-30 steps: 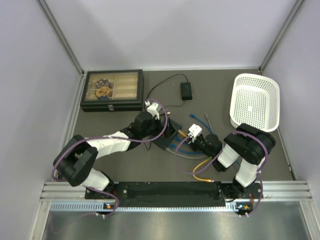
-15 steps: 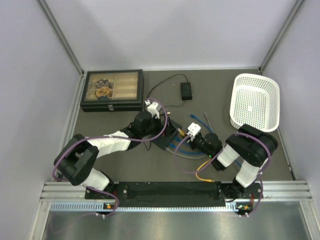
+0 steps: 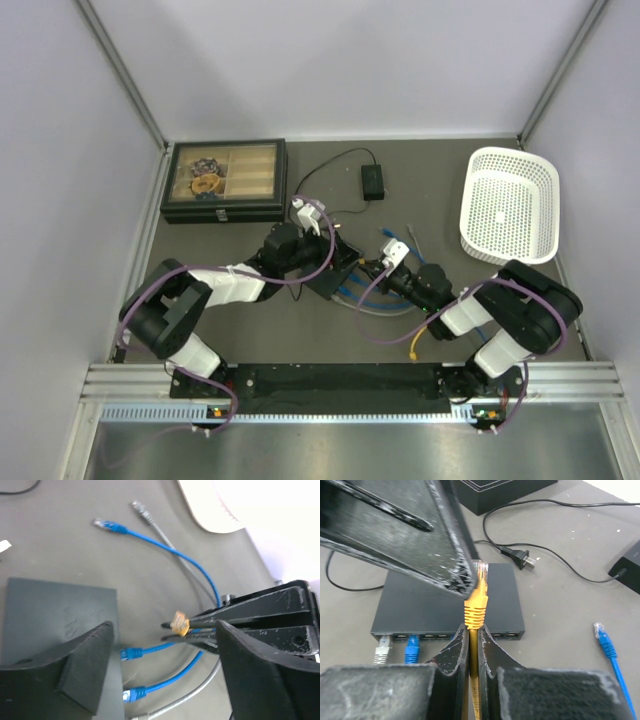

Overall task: Insert the plug into the switch port
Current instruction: Pick up the connector from the center of the board.

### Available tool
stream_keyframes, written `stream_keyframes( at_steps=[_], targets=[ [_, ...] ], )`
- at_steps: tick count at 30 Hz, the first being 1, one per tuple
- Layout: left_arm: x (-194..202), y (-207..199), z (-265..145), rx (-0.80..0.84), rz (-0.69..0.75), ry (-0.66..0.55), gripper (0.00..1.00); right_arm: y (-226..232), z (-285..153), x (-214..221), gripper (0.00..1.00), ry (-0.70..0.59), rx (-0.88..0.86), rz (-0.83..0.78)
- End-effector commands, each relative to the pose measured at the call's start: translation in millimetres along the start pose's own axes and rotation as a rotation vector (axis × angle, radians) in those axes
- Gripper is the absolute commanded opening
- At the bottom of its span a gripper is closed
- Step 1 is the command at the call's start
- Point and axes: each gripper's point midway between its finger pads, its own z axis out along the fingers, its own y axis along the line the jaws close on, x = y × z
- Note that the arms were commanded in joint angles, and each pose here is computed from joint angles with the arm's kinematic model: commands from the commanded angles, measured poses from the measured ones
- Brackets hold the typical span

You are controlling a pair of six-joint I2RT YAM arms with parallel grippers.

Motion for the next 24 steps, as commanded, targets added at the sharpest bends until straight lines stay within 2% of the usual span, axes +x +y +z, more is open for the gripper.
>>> stream_keyframes(
  at_steps=[1,5,6,9,10,13,16,18,20,24],
  targets=[
    [-16,-24,5,0.143,-0.002,-0.062,0.81,9,8,-58,0.00,-0.202,-0.050,0.011],
    [-14,-26,6,0.170,-0.021,-0.054,0.61,9,8,-59,0.00,-0.202,-0.054,0.018],
    [-14,-25,6,0.164,-0.027,-0.055,0.49,8,8,-59,0.00,-0.202,-0.051,0.017],
    [-15,-24,4,0.157,-0.041,-0.056,0.35,8,7,-57,0.00,-0.197,-0.052,0.022],
    [-16,-24,4,0.156,-0.044,-0.059,0.22,8,7,-58,0.00,-0.200,-0.052,0.023],
    [-14,-21,4,0.132,-0.081,-0.055,0.03,8,6,-59,0.00,-0.208,-0.053,0.023],
    [-12,-17,4,0.110,-0.141,-0.050,0.00,9,4,-62,0.09,-0.227,-0.056,0.018],
    [-9,-15,4,0.097,-0.201,-0.047,0.00,9,1,-66,0.23,-0.247,-0.055,0.014],
    [-7,-14,4,0.091,-0.259,-0.048,0.00,10,-2,-66,0.29,-0.257,-0.055,0.014],
    [-3,-14,2,0.104,-0.362,-0.057,0.00,11,-3,-70,0.30,-0.271,-0.059,0.013]
  ],
)
